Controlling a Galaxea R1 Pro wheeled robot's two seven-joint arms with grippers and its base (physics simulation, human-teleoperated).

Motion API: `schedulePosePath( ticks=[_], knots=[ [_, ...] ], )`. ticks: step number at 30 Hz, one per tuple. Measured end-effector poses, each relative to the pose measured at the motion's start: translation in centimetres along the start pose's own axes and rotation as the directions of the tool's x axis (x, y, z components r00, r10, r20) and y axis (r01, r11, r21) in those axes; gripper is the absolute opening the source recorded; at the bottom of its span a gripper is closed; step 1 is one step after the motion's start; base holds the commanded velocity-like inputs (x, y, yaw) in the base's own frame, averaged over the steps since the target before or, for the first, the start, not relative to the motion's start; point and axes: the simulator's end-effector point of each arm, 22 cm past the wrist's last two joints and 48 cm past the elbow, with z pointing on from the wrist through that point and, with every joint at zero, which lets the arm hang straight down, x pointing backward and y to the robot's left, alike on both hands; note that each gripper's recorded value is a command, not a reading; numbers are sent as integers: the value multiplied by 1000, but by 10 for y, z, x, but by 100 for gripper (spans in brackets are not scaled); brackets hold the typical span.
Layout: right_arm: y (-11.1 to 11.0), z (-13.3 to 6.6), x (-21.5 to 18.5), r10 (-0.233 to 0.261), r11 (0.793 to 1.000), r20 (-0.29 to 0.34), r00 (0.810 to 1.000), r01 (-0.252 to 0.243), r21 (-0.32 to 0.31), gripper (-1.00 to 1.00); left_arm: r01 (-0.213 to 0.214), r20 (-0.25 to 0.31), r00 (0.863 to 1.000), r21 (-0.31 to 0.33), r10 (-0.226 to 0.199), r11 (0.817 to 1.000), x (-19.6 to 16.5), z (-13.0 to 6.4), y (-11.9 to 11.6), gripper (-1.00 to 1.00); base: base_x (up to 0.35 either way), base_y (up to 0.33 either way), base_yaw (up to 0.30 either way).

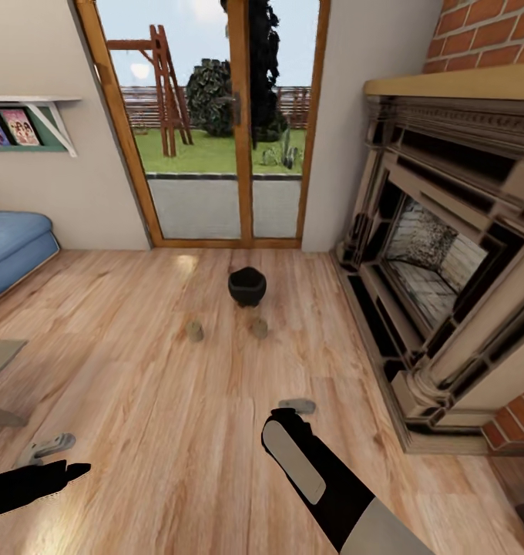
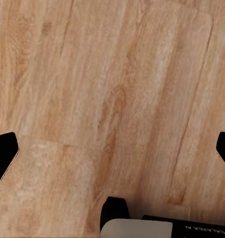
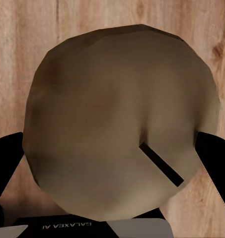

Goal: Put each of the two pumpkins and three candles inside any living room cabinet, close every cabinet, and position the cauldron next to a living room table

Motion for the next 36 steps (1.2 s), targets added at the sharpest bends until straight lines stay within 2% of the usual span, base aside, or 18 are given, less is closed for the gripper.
schedulePosePath(
  ticks=[23, 36],
  knots=[
    [-1, -7, -5, 2, 1000, 18, 1000, -2, 0, -100, -2, 18, 1000, 4, 2, 1000, -5, -5, -2, 100, 331, 6, 10],
    [-1, -4, -3, 1, 1000, 10, 1000, -1, 0, -100, -2, 12, 1000, 4, 2, 1000, -3, -3, -2, 100, 326, 124, -80]
  ],
)
